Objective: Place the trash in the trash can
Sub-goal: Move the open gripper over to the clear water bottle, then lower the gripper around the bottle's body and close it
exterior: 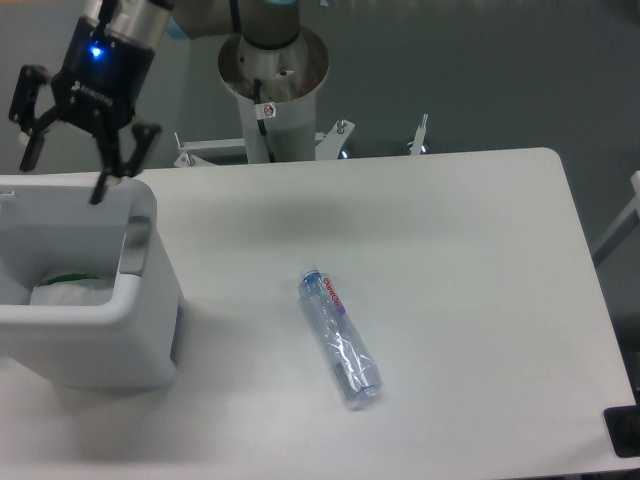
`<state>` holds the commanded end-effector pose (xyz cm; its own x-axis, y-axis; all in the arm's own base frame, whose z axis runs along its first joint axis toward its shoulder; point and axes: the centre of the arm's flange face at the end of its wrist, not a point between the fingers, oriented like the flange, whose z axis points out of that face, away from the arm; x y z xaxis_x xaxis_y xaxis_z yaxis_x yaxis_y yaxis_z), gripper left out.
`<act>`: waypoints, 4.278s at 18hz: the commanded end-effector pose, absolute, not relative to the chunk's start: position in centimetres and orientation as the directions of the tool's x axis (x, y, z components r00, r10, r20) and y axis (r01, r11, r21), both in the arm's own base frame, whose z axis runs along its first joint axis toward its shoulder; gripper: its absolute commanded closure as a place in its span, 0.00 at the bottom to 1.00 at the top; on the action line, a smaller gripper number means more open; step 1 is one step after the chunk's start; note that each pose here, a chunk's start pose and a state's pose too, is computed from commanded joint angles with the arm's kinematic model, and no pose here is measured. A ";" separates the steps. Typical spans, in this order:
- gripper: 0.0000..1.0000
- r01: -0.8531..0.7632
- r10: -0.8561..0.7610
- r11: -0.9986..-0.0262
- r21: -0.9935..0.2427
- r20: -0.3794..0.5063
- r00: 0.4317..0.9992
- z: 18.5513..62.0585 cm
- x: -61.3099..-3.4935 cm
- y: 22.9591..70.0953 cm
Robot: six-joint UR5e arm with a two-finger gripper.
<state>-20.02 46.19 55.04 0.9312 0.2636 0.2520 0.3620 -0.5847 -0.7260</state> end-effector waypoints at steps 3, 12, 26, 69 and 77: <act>0.00 0.489 0.416 -0.530 -0.692 0.290 0.862 53.1 -27.9 43.6; 0.00 0.673 0.624 -0.513 -0.533 0.307 0.718 41.9 -45.5 44.1; 0.00 0.699 0.664 -0.647 -0.305 0.225 0.713 26.2 -45.7 49.0; 0.07 0.651 0.635 -0.732 -0.201 0.142 0.759 17.9 -44.1 54.5; 0.18 0.650 0.635 -0.734 -0.195 0.144 0.759 17.6 -44.0 54.5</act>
